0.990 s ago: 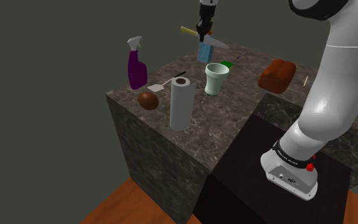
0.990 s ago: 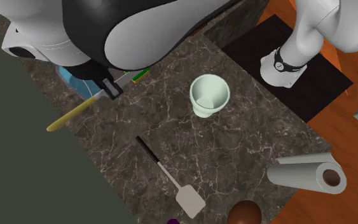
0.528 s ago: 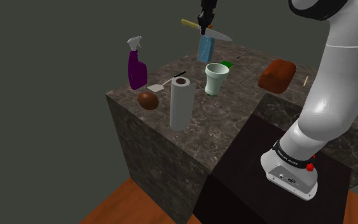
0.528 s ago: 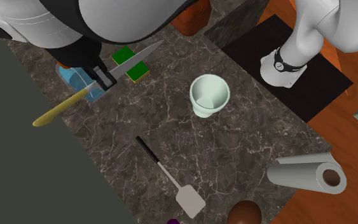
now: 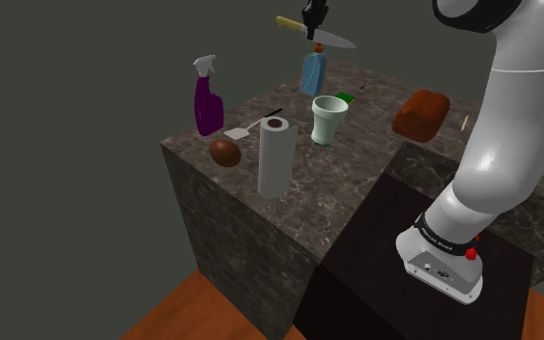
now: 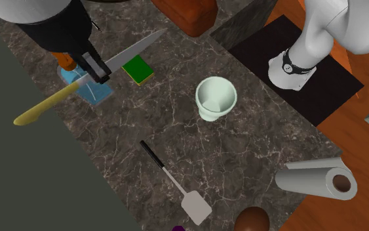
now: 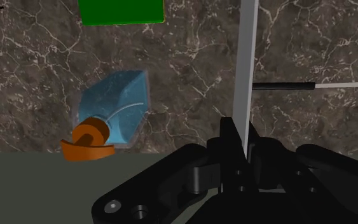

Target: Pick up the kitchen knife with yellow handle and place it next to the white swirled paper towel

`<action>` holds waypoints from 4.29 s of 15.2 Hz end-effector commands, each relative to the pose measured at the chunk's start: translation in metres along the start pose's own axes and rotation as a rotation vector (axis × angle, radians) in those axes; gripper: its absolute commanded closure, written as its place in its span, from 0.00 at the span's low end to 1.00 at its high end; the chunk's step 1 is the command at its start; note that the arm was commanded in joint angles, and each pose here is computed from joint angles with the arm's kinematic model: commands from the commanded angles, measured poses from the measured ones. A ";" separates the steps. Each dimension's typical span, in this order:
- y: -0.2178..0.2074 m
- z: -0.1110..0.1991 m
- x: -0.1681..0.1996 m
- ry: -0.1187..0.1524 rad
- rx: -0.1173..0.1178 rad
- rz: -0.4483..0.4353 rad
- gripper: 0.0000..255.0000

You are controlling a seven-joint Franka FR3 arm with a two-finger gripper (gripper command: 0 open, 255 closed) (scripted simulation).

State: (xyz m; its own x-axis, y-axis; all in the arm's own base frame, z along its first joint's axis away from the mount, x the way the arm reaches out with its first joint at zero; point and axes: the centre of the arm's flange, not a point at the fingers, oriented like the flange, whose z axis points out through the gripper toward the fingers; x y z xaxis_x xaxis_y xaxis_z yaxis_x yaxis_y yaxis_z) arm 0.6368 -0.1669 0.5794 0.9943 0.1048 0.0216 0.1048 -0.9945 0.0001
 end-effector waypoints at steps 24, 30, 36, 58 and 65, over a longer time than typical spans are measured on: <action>-0.243 -0.033 -0.060 0.000 0.000 0.000 1.00; -0.303 -0.028 -0.075 0.000 0.000 0.000 1.00; -0.303 0.004 -0.076 0.000 0.000 0.000 1.00; -0.303 0.120 -0.078 0.000 0.000 0.000 1.00; -0.303 0.157 -0.079 0.000 0.000 0.000 1.00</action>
State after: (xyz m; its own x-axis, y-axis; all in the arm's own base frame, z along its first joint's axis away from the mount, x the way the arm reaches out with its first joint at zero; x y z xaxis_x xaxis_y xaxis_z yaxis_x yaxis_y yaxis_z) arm 0.5304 0.1251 0.4266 0.9943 0.1049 0.0207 0.1050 -0.9945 0.0000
